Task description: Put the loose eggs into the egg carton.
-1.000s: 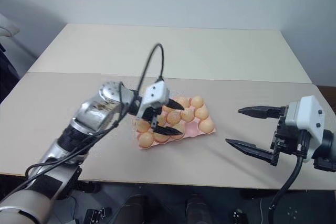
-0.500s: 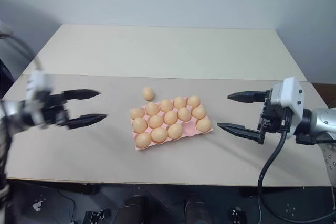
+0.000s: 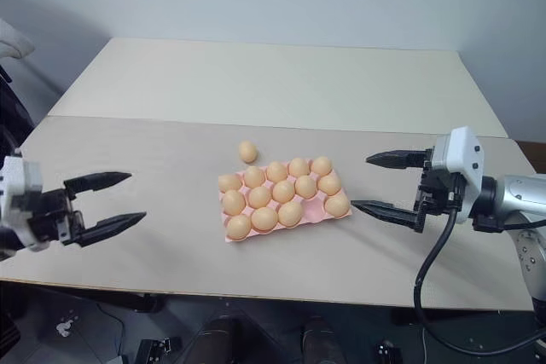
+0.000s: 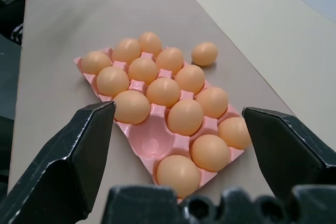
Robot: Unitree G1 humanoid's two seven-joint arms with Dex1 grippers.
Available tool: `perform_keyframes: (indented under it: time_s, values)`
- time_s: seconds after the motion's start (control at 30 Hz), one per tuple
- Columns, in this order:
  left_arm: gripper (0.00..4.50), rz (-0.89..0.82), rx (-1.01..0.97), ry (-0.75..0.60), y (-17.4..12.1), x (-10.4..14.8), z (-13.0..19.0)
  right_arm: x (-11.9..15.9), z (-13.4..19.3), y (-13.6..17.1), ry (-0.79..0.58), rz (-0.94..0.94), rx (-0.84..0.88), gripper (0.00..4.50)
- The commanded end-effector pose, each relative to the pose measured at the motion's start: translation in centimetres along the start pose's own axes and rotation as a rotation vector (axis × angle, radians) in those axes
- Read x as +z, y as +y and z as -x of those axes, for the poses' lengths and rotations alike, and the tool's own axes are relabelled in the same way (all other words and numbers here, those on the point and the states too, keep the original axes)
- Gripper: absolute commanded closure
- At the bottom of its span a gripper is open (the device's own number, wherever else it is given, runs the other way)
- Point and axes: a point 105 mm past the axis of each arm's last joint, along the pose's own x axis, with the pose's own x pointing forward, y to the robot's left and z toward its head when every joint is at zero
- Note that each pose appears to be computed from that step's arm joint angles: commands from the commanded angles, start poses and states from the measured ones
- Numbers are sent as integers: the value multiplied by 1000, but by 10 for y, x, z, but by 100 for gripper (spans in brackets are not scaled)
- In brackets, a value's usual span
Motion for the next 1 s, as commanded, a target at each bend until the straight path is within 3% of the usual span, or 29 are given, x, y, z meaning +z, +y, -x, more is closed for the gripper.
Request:
perform_keyframes:
  time_s: [0.03,0.33,0.53,1.0]
  values:
    - [3,14,67,37,17,5,-21,13,4,-2,-6,17,-55,0]
    - [3,109,136,163,47,0,-109,19,9,-8,24,5,-195,0]
    - [3,155,133,223,50,3,-170,22,12,-3,31,-6,-233,0]
    - [3,244,311,410,61,-9,-249,24,18,7,23,12,-264,0]
